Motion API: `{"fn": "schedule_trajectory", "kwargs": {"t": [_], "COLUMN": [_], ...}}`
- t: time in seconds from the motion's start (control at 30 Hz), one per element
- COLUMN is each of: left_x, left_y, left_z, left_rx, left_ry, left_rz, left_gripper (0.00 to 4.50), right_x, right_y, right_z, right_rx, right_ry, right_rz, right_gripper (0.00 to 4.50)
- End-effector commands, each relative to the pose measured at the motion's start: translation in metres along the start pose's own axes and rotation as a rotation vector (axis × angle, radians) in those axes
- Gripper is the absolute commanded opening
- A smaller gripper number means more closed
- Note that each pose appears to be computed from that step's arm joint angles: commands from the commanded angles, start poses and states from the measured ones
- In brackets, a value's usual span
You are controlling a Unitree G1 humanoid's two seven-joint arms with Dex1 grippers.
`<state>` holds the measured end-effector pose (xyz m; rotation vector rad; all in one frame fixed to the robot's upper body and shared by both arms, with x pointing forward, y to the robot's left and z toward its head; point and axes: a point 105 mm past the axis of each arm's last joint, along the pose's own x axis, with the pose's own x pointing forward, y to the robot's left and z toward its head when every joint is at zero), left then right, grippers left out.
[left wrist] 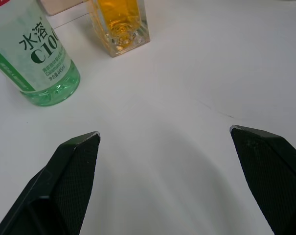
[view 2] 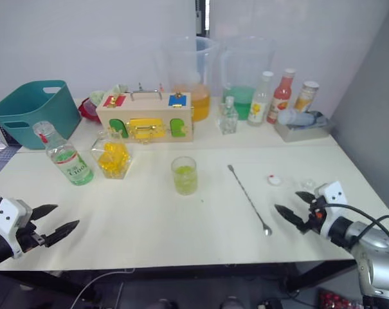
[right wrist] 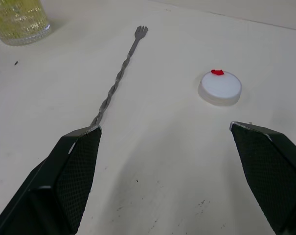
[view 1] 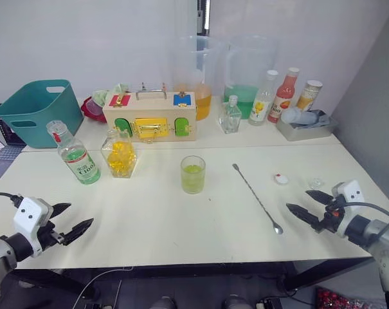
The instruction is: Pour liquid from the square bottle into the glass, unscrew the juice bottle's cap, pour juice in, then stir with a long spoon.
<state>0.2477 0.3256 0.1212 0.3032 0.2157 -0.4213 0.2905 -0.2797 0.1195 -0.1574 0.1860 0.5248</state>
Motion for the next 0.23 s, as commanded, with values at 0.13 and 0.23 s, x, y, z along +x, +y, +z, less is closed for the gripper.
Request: {"fn": "schedule_trajectory", "kwargs": {"t": [0.13, 0.23], "left_x": [-0.0004, -0.0001], "left_y": [0.0004, -0.0009], "left_z": [0.0049, 0.0053], "left_rx": [0.037, 0.043], "left_ry": [-0.042, -0.049], "left_rz": [0.032, 0.025], "left_gripper": [4.5, 4.5], "right_x": [-0.0055, -0.0062], "right_y": [-0.0094, -0.0111], "right_z": [0.0093, 0.0077], "right_rx": [-0.044, -0.049], "right_ry": [-0.077, -0.076], "right_rz": [-0.047, -0.055], "right_gripper": [4.46, 4.46]}}
